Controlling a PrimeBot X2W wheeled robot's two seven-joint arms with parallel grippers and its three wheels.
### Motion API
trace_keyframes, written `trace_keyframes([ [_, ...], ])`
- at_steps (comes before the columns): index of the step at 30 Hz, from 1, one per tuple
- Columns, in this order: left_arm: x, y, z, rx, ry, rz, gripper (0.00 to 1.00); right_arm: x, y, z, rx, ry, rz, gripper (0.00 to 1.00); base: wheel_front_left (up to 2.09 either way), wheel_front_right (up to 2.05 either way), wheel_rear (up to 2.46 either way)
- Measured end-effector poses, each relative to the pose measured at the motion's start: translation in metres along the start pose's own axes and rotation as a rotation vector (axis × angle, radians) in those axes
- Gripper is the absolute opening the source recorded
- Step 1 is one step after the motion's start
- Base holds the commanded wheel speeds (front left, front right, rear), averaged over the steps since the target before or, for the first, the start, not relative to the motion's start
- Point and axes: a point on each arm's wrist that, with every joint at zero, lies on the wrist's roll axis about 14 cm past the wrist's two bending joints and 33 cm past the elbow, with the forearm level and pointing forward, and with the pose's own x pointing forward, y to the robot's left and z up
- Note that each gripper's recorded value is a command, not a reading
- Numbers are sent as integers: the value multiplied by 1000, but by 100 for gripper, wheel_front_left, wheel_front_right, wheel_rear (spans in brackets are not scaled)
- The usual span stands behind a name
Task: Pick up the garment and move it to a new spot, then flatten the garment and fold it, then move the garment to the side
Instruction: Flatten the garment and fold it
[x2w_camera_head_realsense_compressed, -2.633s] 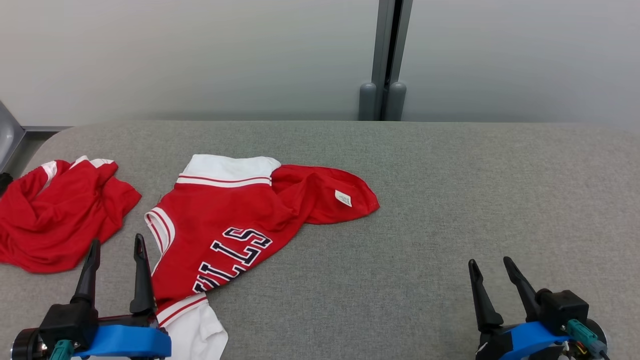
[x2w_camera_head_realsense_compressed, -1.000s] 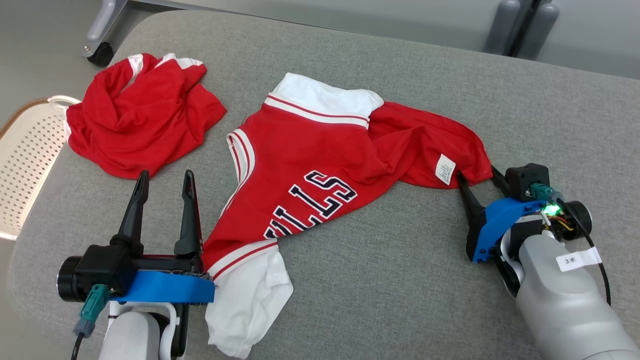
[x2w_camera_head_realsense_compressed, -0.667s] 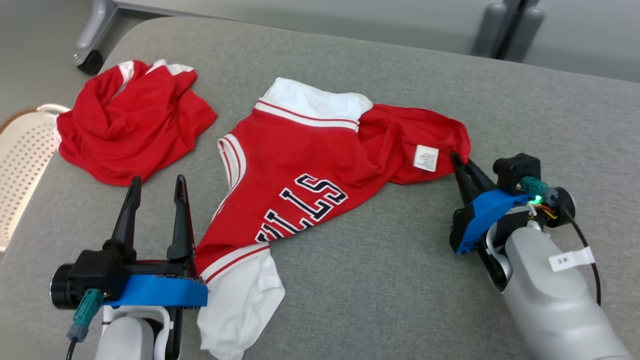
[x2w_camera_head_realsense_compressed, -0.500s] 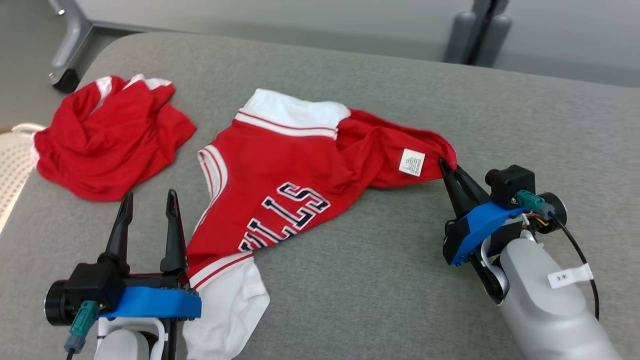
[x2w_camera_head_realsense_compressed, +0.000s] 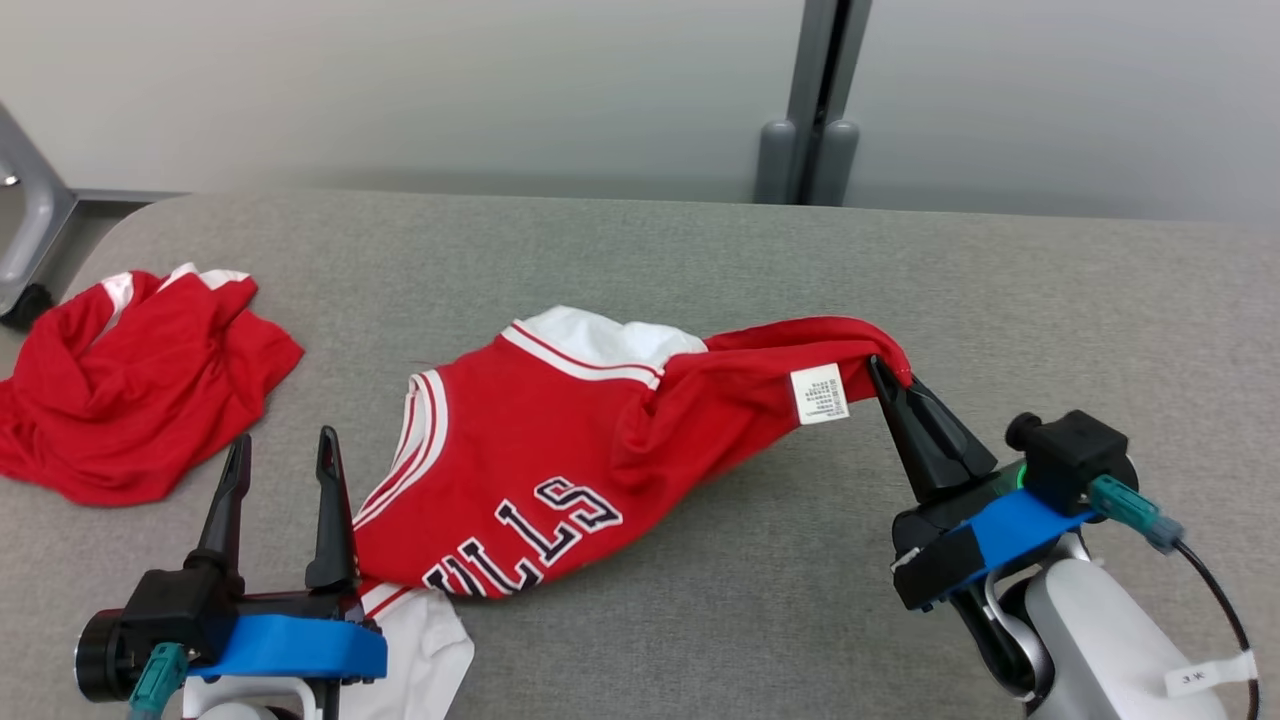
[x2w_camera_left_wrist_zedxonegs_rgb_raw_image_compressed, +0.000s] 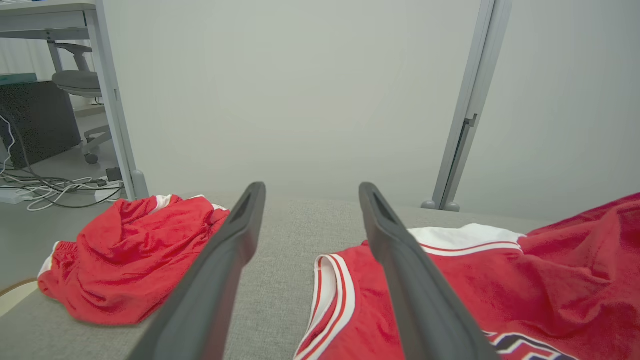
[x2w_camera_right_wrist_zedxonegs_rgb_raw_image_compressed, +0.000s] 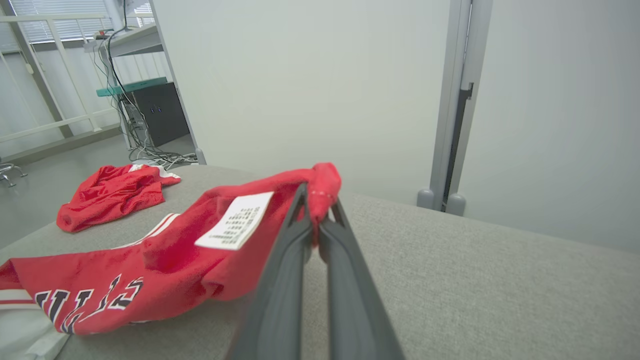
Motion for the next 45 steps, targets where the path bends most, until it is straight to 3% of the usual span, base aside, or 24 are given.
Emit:
trace_keyframes([
  [14, 4, -10, -2, -2, 1, -30, 100, -25, 21, 134, -41, -309, 51, 0, 0, 0, 0],
  [18, 4, -9, -3, -2, 4, -28, 100, -27, 28, 156, -57, -350, 64, 0, 0, 0, 0],
  [26, 7, -6, -4, -10, 8, -17, 100, -2, 23, 149, -45, -341, 63, 0, 0, 0, 0],
  [45, 7, 9, -5, -26, 18, 30, 100, 145, -3, 58, -193, -56, 76, 0, 0, 0, 0],
])
